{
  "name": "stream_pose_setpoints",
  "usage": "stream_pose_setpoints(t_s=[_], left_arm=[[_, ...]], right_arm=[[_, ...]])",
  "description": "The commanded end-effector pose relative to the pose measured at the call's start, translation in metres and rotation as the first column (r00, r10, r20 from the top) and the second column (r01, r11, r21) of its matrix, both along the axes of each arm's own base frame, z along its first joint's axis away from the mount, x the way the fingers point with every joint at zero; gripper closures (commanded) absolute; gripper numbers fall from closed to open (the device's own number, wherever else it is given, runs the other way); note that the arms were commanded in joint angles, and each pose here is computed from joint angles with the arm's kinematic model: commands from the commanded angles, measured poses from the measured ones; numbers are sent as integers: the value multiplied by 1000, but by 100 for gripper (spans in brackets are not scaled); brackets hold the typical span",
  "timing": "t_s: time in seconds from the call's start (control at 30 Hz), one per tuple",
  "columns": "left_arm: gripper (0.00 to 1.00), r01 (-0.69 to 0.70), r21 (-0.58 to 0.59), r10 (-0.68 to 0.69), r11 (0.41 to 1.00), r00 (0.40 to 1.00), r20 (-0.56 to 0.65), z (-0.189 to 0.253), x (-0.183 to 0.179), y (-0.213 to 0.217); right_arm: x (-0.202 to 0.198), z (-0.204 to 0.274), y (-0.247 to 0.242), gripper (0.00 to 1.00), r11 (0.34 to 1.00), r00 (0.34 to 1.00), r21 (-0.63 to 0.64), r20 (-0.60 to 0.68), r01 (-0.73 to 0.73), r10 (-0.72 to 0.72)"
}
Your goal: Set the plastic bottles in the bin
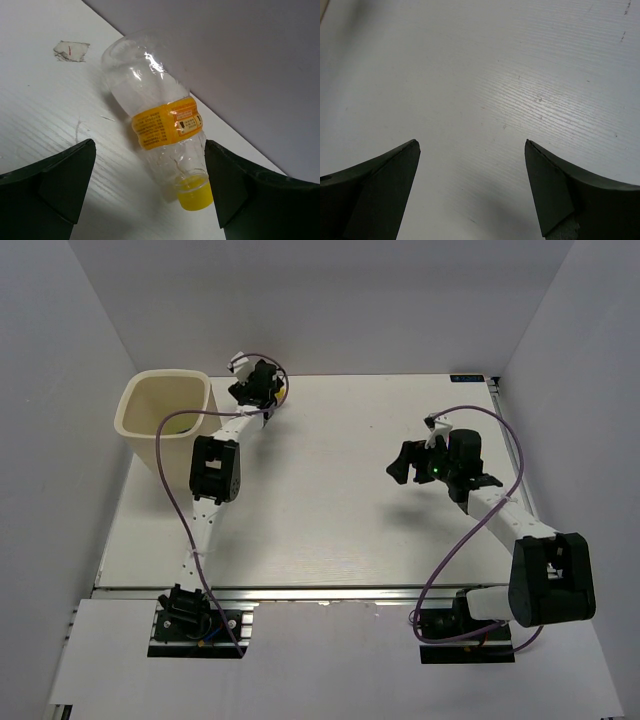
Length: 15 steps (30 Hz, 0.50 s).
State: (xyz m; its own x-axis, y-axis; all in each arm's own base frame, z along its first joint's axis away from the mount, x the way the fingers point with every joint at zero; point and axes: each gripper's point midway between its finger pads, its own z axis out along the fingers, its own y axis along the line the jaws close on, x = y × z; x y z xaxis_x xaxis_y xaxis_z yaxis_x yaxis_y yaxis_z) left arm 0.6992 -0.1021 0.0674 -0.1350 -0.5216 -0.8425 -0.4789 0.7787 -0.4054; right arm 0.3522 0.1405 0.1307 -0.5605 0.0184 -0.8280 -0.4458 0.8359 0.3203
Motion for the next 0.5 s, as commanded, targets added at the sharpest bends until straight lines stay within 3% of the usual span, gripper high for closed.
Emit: stream_pose_setpoints(t_s=[0.0,0.37,0.47], left_arm=[[2,20,-27,-16,999,992,127,43,13,-14],[2,48,-115,-25,992,980,196,-1,35,-22],[7,24,-127,2,992,980,197,-6,34,-17]], right_arm=[[14,25,3,11,1000,996,14,85,-24,23],[21,10,7,11,998,999,42,30,-37,36],[23,9,7,11,998,999,46,24,-36,35]])
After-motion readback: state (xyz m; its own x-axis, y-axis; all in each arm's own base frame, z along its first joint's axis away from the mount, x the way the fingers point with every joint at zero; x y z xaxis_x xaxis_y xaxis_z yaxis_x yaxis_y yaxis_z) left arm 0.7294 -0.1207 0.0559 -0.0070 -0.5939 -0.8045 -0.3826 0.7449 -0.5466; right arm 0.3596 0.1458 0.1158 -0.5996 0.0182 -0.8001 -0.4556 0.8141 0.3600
